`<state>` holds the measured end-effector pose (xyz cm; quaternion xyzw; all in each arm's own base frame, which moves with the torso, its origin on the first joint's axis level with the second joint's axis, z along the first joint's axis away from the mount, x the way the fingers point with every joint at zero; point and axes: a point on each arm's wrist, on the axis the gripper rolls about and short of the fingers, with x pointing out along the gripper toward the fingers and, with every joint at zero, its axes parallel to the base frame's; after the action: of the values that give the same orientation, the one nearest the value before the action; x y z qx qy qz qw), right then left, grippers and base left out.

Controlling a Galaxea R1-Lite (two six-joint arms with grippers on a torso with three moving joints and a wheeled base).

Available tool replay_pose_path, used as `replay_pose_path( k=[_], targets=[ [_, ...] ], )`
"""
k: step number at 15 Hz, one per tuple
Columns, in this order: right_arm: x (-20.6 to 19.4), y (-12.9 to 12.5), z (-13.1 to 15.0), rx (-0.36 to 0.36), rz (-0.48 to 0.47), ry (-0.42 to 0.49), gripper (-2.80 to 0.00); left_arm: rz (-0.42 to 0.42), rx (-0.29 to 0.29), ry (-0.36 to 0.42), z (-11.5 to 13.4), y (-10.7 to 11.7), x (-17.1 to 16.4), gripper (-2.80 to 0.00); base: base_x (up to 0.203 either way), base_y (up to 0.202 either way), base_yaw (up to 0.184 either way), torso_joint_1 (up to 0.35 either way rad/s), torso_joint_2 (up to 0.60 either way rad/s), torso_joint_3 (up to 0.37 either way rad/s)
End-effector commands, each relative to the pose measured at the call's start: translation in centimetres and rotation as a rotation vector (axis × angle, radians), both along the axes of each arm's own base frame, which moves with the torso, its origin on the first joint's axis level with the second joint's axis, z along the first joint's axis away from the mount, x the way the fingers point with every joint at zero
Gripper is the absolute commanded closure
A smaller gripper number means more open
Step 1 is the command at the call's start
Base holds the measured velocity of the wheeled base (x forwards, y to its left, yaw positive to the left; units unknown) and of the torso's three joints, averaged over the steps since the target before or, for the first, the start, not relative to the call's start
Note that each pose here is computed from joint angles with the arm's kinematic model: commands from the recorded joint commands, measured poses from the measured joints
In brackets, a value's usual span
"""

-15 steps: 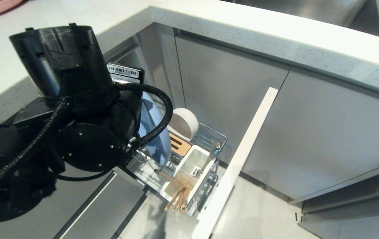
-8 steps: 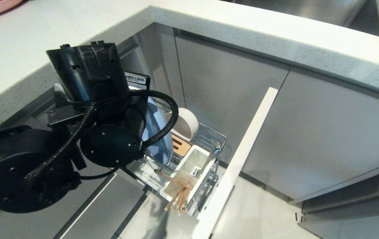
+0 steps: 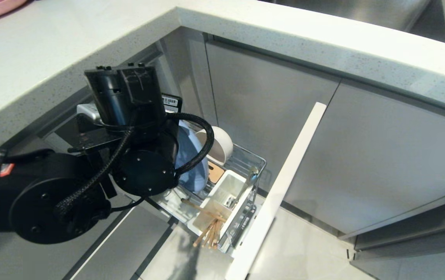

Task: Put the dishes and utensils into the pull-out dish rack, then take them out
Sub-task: Pick up the plate and place it in the cupboard

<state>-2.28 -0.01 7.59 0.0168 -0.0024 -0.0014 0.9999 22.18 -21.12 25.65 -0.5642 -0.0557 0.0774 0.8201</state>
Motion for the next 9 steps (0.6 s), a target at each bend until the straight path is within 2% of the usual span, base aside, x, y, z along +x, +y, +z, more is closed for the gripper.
replay_pose_path(
  k=[1,9],
  targets=[
    [0.0,0.0,0.0,0.0,0.0,-0.005,0.0,0.007,-0.003,0.002,-0.3,-0.2,0.3,0.0,0.0,0.0,0.0,0.0,0.0,0.0],
    [0.0,0.0,0.0,0.0,0.0,-0.003,0.0,0.022,0.03,0.035,-1.7,-0.3,1.7,0.0,0.0,0.0,0.0,0.0,0.0,0.0]
  ],
)
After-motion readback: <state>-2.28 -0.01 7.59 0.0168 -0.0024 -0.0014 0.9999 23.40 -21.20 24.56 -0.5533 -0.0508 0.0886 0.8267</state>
